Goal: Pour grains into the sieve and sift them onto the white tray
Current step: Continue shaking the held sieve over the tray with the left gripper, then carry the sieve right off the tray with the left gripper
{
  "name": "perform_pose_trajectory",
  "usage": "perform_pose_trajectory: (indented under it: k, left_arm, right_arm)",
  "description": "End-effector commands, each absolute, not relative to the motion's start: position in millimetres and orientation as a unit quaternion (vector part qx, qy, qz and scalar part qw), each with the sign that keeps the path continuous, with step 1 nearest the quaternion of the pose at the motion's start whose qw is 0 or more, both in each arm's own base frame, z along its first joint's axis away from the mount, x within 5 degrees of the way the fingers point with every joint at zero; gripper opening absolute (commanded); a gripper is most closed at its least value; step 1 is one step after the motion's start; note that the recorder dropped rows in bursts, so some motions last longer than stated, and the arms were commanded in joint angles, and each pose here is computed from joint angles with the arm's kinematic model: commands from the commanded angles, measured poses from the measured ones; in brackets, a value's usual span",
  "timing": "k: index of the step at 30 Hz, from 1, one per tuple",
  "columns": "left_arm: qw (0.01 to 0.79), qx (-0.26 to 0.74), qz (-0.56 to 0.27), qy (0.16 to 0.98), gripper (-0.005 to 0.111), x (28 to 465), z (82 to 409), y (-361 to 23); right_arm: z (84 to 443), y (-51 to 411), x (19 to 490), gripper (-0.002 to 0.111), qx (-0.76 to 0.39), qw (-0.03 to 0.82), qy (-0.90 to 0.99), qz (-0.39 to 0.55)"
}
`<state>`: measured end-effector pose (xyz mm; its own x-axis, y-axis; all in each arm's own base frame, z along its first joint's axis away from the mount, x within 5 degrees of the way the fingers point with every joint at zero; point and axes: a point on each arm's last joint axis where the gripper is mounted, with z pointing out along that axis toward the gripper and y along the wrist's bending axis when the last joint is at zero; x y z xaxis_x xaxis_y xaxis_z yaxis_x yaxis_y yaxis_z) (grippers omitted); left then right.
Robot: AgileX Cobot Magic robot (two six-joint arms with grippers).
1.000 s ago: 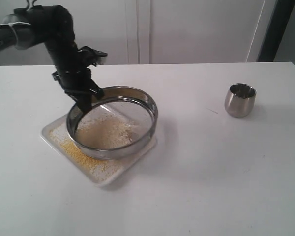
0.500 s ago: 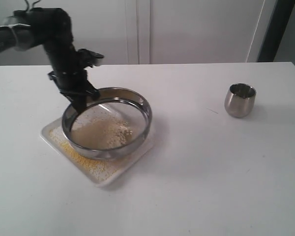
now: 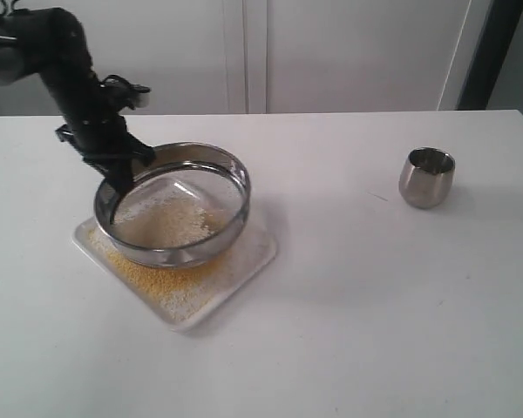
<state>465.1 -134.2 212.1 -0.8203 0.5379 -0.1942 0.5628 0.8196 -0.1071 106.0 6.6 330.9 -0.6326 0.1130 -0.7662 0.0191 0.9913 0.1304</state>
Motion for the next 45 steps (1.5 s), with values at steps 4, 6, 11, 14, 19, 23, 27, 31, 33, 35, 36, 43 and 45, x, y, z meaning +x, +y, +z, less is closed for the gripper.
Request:
perform_pose_trajectory:
  k: [4, 6, 11, 14, 19, 23, 27, 31, 33, 35, 36, 43, 45]
  left_arm:
    - [0.059, 0.319, -0.051, 0.945, 0.0, 450.3, 236.3, -138.0]
    - [0.061, 0.282, -0.068, 0.955, 0.0, 458.0, 236.2, -113.5]
    - [0.06, 0.273, -0.117, 0.953, 0.0, 455.6, 235.6, -115.2]
    - [0.05, 0.307, -0.103, 0.945, 0.0, 446.9, 232.6, -138.8]
    - [0.047, 0.303, -0.108, 0.946, 0.0, 443.3, 232.8, -150.1]
    - [0.053, 0.291, -0.11, 0.949, 0.0, 441.7, 239.5, -149.8]
    - [0.065, 0.296, -0.114, 0.946, 0.0, 435.3, 252.7, -157.7]
    - [0.072, 0.295, -0.121, 0.945, 0.0, 428.6, 262.4, -167.7]
    - [0.07, 0.293, -0.123, 0.946, 0.0, 426.0, 262.4, -174.2]
    - [0.068, 0.304, -0.125, 0.942, 0.0, 421.5, 262.4, -184.9]
    - [0.067, 0.307, -0.124, 0.941, 0.0, 419.3, 262.4, -189.8]
    - [0.061, 0.326, -0.13, 0.934, 0.0, 405.8, 262.5, -217.3]
    - [0.06, 0.325, -0.134, 0.934, 0.0, 403.7, 262.7, -221.1]
  right_arm:
    - [330.8, 6.4, 105.5, 0.0, 0.04, 0.431, 0.9, 0.056]
    - [330.8, 6.4, 105.5, 0.0, 0.04, 0.431, 0.9, 0.056]
    - [330.8, 6.4, 105.5, 0.0, 0.04, 0.431, 0.9, 0.056]
    - [330.7, 6.4, 105.3, 0.0, 0.04, 0.43, 0.9, 0.056]
    - [330.7, 6.4, 105.3, 0.0, 0.04, 0.43, 0.9, 0.056]
    - [330.7, 6.4, 105.3, 0.0, 0.04, 0.43, 0.9, 0.056]
    - [330.8, 6.4, 105.4, 0.0, 0.04, 0.431, 0.9, 0.056]
    - [330.8, 6.4, 105.4, 0.0, 0.04, 0.431, 0.9, 0.056]
    - [330.8, 6.4, 105.4, 0.0, 0.04, 0.431, 0.9, 0.056]
    - [330.8, 6.4, 105.4, 0.0, 0.04, 0.431, 0.9, 0.056]
    - [330.8, 6.4, 105.4, 0.0, 0.04, 0.431, 0.9, 0.056]
    - [330.8, 6.4, 105.4, 0.0, 0.04, 0.431, 0.9, 0.056]
    - [330.8, 6.4, 105.4, 0.0, 0.04, 0.431, 0.9, 0.056]
